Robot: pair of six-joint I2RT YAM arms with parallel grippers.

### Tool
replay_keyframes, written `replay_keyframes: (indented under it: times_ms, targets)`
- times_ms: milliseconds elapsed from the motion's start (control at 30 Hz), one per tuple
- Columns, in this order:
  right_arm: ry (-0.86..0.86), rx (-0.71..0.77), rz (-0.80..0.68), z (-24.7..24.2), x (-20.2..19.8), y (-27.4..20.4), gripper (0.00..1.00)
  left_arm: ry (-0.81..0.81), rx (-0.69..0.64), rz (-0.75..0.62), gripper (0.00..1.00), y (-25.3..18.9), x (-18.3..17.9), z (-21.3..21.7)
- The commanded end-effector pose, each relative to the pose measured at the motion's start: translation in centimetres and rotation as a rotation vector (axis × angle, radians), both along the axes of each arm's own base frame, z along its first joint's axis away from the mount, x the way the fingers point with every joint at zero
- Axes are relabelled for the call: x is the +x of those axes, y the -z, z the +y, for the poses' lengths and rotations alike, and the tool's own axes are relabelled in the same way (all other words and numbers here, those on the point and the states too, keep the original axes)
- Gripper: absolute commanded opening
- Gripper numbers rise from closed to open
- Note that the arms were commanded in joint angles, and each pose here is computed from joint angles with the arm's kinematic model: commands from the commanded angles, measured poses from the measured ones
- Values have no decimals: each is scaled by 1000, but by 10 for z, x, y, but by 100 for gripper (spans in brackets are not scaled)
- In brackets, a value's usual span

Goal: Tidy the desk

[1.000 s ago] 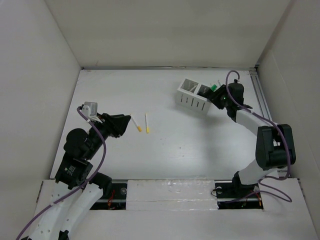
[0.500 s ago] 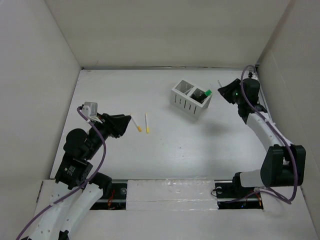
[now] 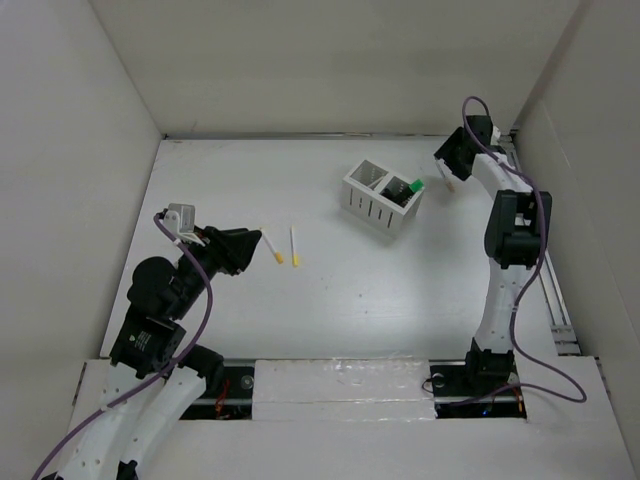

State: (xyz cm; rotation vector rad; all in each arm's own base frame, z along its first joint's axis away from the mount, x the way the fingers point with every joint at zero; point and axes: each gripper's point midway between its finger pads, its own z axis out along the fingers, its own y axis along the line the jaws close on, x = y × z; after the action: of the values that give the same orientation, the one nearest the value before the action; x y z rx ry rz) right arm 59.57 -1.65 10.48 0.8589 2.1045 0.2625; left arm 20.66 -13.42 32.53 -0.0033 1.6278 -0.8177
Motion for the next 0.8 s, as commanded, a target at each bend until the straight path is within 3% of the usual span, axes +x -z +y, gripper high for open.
replay_keyframes:
  times_ms: [0, 300, 467, 567, 767]
  targets:
    - [23, -123, 54, -23, 3, -19, 70, 5, -4, -47, 35, -14, -1, -1]
    - [36, -227, 171, -30, 0, 10, 75, 18, -22, -86, 35, -22, -14, 1]
    - [30, -272, 287, -28, -12, 41, 67, 24, -29, -100, 35, -26, -18, 2]
    - [25, -267, 305, -27, -15, 51, 60, 26, -34, -108, 35, -28, -21, 2]
    - [17, -258, 317, -25, -17, 55, 56, 26, -35, -111, 35, -28, -22, 3]
